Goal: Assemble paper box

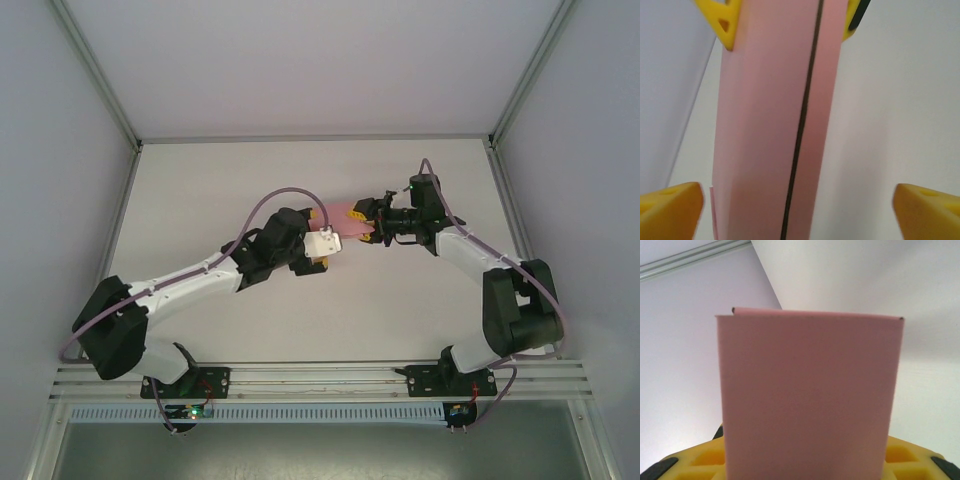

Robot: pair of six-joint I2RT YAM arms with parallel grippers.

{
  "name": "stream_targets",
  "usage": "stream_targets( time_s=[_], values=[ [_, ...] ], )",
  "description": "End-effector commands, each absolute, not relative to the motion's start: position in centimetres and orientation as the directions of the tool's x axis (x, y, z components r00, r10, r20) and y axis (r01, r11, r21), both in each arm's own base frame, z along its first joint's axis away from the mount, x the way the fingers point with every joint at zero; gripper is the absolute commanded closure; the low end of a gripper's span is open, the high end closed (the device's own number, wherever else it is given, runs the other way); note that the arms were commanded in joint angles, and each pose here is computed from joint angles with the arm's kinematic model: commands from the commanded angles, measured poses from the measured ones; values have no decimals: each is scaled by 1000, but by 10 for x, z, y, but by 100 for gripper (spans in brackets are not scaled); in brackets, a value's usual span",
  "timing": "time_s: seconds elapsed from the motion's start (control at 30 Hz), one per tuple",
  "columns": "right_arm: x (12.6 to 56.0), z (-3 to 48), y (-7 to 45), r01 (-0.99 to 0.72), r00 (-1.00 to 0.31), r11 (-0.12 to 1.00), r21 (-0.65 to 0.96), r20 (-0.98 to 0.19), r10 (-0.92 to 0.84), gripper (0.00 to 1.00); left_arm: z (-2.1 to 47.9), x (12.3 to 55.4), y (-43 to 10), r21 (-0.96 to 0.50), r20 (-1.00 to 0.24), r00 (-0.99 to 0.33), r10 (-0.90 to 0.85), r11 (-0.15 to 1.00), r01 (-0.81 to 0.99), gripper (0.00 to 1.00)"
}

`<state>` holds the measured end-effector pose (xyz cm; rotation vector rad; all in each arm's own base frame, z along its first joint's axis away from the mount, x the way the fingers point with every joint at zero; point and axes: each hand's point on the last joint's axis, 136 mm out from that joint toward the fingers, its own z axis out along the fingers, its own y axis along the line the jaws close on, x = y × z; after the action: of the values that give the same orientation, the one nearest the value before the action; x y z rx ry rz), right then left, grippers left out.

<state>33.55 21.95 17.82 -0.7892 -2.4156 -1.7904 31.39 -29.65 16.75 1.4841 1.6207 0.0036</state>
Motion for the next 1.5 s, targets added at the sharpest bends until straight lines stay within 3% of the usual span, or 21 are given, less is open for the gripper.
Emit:
stream_targets(
  time_s=[0.0,0.1,0.27,0.33,0.43,0.53,0.63,0.67,0.83,0.97,1.07,1.2,1.33,1.47],
  values=[
    [325,192,223,428,-872,181,886,351,341,76,193,342,-297,654,-563,147,814,329,681,21],
    [321,191,223,427,-873,180,886,352,337,76,192,347,-295,686,-543,160,824,326,651,41],
    [323,191,225,420,-879,181,889,349,323,70,194,342,-298,659,-565,159,810,326,678,56],
    [326,196,226,386,-892,174,906,318,322,53,195,339,-297,655,-569,163,806,325,682,64],
    [335,212,226,270,-925,167,948,207,319,37,189,330,-296,616,-568,139,811,307,725,70],
    [344,224,220,146,-932,193,970,69,357,30,184,317,-297,561,-585,129,801,284,777,79],
    [347,225,204,48,-915,271,961,-67,399,19,185,315,-293,529,-606,99,789,307,791,82],
    [348,224,197,2,-906,307,952,-128,404,2,183,313,-291,509,-606,85,791,303,806,82],
    [334,203,148,-66,-847,592,803,-359,392,2,165,302,-272,383,-564,-28,825,292,876,83],
    [327,217,119,-219,-709,759,614,-634,308,2,145,284,-257,198,-505,-117,855,247,948,83],
    [316,239,125,-399,-574,740,542,-777,259,2,138,264,-256,54,-466,-127,876,171,984,82],
    [288,253,155,-643,-452,665,380,-889,71,2,132,262,-255,4,-421,-129,898,144,990,77],
    [268,228,188,-745,-411,640,186,-884,-221,7,124,262,-258,-40,-413,-124,902,117,992,77],
    [266,201,209,-776,-431,618,126,-822,-373,16,117,262,-258,-109,-406,-139,903,104,989,77]
  ],
)
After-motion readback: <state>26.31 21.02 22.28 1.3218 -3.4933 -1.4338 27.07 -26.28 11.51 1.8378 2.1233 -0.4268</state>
